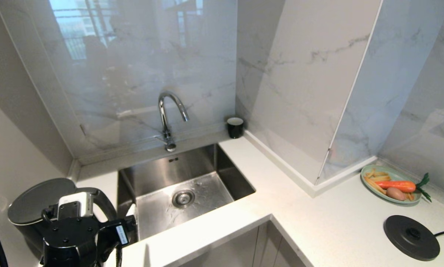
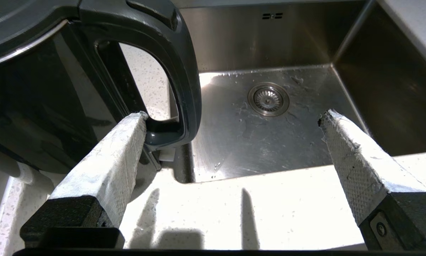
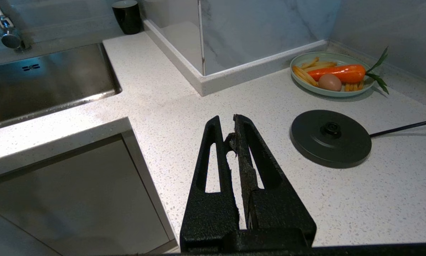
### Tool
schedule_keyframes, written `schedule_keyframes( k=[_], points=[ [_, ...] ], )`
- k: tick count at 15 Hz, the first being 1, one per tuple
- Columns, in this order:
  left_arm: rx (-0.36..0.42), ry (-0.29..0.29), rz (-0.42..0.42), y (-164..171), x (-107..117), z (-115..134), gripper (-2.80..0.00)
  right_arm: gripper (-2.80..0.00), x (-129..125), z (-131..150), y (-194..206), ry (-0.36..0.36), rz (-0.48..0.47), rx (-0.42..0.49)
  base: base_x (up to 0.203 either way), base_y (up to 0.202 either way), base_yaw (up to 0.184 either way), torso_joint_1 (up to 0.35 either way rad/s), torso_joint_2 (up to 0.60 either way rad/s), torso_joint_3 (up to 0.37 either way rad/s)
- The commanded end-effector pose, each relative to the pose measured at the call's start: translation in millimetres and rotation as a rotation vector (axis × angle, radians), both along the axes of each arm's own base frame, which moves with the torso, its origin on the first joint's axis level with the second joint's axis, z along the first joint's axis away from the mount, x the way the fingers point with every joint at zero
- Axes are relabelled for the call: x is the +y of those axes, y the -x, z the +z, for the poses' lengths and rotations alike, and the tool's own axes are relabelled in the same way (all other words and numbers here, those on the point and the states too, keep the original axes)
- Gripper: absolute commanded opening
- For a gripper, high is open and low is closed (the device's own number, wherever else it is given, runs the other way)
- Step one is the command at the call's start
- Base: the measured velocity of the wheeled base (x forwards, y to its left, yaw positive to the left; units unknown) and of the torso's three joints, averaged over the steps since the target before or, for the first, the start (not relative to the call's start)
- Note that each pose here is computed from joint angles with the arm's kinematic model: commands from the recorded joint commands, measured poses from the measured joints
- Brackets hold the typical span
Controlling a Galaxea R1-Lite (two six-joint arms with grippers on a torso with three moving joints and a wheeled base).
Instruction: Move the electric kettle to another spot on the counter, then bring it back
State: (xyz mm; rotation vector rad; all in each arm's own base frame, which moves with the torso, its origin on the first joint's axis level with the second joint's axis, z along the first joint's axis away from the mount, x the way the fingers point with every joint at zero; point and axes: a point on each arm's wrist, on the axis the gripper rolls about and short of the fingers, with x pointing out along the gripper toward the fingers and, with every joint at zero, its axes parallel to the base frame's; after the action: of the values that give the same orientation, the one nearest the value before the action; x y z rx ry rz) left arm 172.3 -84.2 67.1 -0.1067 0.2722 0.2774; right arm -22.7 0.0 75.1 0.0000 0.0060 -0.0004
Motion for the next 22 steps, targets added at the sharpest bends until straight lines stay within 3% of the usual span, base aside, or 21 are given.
schedule_keyframes(
  k=[1,5,9,13,14,19,22],
  points=[
    [-0.046,0.026,-0.004,5,1,11,0.00,-2.80,0,0,0,0.000,0.000,0.000,0.000,0.000,0.000,0.000,0.00,0.000],
    [-0.157,0.066,-0.102,29,-1,41,0.00,-2.80,0,0,0,0.002,0.000,0.000,0.000,0.000,0.000,0.000,0.00,0.000],
    [-0.265,0.000,-0.177,45,2,70,0.00,-2.80,0,0,0,0.002,0.000,0.000,0.000,0.000,0.000,0.000,0.00,0.000],
    [-0.291,-0.047,-0.196,50,3,78,0.00,-2.80,0,0,0,0.002,0.000,0.000,0.000,0.000,0.000,0.000,0.00,0.000],
    [-0.286,-0.051,-0.196,49,3,77,-2.80,-2.80,0,0,0,0.002,0.000,0.000,0.000,0.000,0.000,0.000,0.00,0.000],
    [-0.345,-0.063,-0.191,42,-3,95,-2.80,-2.80,0,0,0,0.002,0.000,0.000,0.000,0.000,0.000,0.000,0.00,0.000],
    [-0.407,-0.114,-0.188,47,1,113,-2.80,-2.80,0,0,0,0.002,0.000,0.000,0.000,0.000,0.000,0.000,0.00,0.000]
  ],
)
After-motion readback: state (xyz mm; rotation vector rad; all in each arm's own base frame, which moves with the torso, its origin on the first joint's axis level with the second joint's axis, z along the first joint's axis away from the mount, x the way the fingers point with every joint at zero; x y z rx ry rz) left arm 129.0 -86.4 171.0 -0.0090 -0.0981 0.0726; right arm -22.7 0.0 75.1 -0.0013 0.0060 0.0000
